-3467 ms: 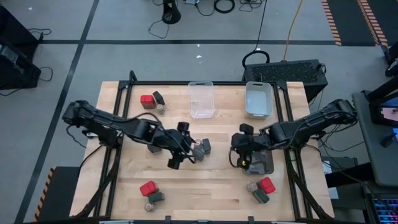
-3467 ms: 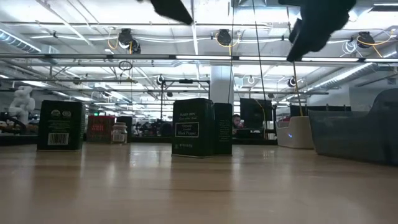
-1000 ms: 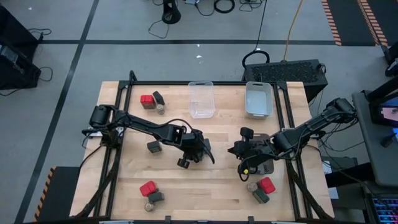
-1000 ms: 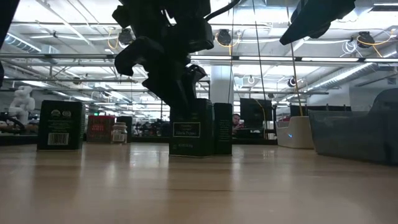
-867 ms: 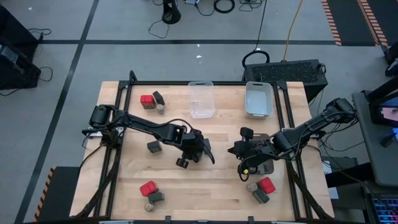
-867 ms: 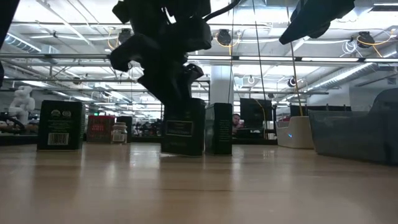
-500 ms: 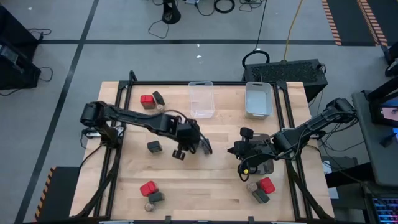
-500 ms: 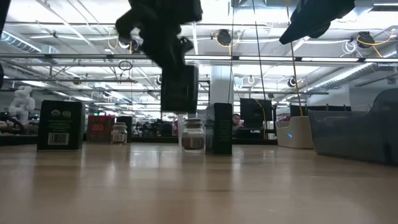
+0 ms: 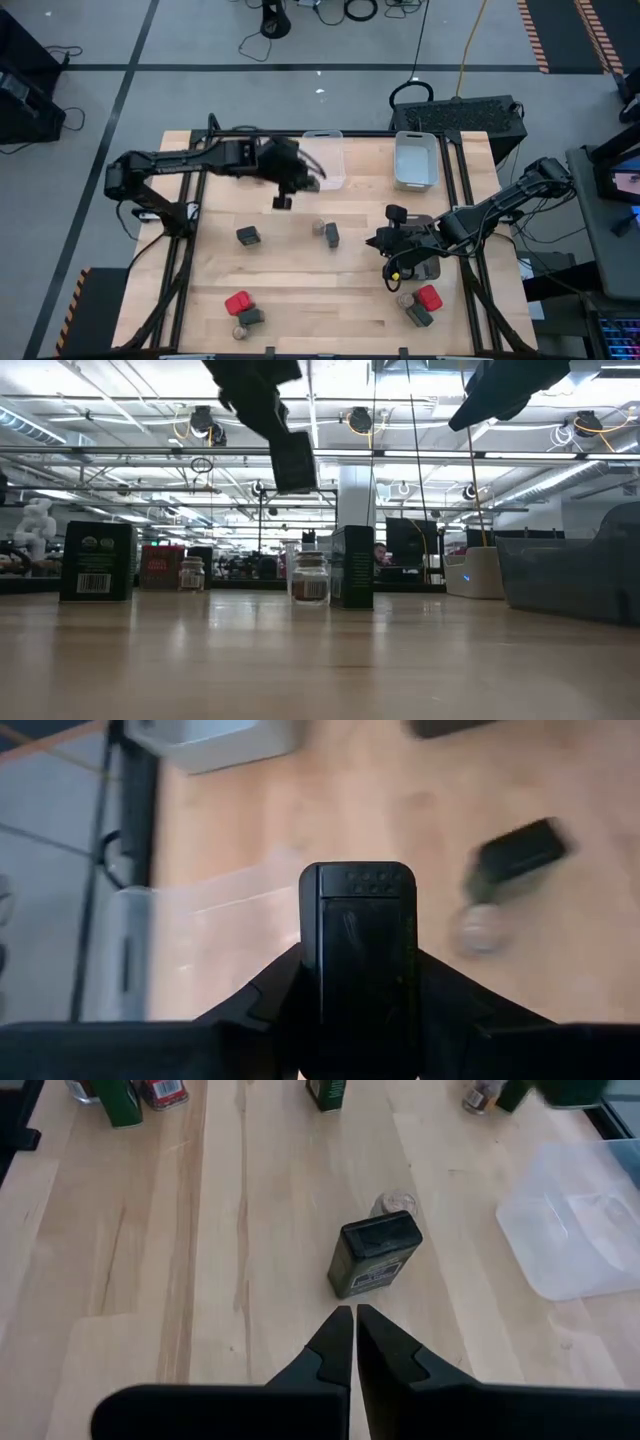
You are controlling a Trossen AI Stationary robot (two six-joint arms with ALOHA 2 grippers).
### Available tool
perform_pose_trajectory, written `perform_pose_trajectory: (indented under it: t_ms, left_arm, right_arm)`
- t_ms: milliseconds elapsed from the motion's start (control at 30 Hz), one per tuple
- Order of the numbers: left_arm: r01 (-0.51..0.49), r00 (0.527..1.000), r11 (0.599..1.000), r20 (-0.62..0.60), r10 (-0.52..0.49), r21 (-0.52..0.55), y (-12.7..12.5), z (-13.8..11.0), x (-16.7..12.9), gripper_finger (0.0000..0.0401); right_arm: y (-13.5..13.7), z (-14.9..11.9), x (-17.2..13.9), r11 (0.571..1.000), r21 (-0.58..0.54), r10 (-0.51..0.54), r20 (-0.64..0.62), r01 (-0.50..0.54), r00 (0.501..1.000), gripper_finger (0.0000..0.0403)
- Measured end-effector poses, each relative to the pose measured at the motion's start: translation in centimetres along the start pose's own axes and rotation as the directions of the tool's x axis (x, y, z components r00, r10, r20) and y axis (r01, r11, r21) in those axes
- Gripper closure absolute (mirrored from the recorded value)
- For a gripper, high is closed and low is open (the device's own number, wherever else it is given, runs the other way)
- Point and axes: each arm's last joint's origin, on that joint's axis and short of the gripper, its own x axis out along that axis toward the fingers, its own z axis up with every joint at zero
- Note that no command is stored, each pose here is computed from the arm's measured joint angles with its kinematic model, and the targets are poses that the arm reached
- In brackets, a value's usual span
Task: Sort spices by type
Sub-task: Put the black seasoning can into the transparent bin
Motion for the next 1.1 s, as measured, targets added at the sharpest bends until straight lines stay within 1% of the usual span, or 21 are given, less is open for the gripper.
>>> perform_pose_trajectory:
  t_ms: [67,133,200,300,367,467,600,700,767,833,933,1100]
  left_arm:
    - [-0.04,0.999,0.999,0.005,0.04,0.004,1.6,-0.4,0.6,0.0266]
    - [-0.057,0.998,0.998,-0.012,0.057,0.016,3.0,-1.2,1.4,0.0266]
    - [-0.073,0.997,0.997,0.03,0.073,0.013,4.6,-1.6,1.9,0.0266]
    - [-0.108,0.989,0.994,0.095,0.11,-0.022,7.0,-2.1,2.7,0.0266]
    - [-0.133,0.985,0.99,0.102,0.137,-0.049,8.5,-2.7,3.4,0.0266]
    - [-0.104,0.989,0.991,0.098,0.112,-0.085,10.9,-3.0,4.4,0.0266]
    - [-0.088,0.993,0.988,0.066,0.097,-0.127,14.4,-2.4,5.6,0.0266]
    - [-0.033,0.999,0.989,0.015,0.035,-0.147,16.4,-2.2,6.6,0.0266]
    - [0.022,1.0,0.986,0.005,-0.021,-0.164,17.3,-2.2,7.1,0.0266]
    - [0.049,0.999,0.983,0.0,-0.049,-0.176,17.8,-2.4,7.6,0.0266]
    - [0.069,0.997,0.98,-0.021,-0.074,-0.186,18.0,-3.0,8.9,0.0266]
    - [0.121,0.987,0.978,-0.086,-0.137,-0.173,17.7,-4.3,10.8,0.0266]
  right_arm:
    - [0.0,0.0,0.0,1.0,0.002,0.002,0.003,-0.002,1.0,0.0403]
    - [0.0,0.1,0.0,1.0,0.006,0.004,0.01,-0.004,1.0,0.0403]
    - [0.1,0.1,0.0,1.0,0.007,0.004,0.012,-0.005,1.0,0.0403]
    - [0.0,0.1,0.0,1.0,0.008,0.003,0.012,-0.003,1.0,0.0403]
    - [0.0,0.1,0.0,1.0,0.008,0.002,0.011,-0.002,1.0,0.0403]
    - [-0.1,0.2,0.1,1.0,0.002,-0.005,0.012,0.005,1.0,0.0403]
    - [-0.3,0.2,0.1,1.0,-0.012,-0.014,0.013,0.015,1.0,0.0403]
    - [-0.4,0.2,0.2,0.999,-0.015,-0.032,0.009,0.032,0.999,0.0403]
    - [-0.4,0.1,0.2,0.999,-0.018,-0.035,0.004,0.035,0.999,0.0403]
    - [-0.5,0.0,0.2,0.999,-0.023,-0.037,-0.003,0.037,0.999,0.0403]
    - [-0.5,0.0,0.2,0.998,-0.043,-0.038,-0.005,0.038,0.999,0.0403]
    - [-0.5,0.0,0.2,0.997,-0.064,-0.038,-0.005,0.038,0.999,0.0403]
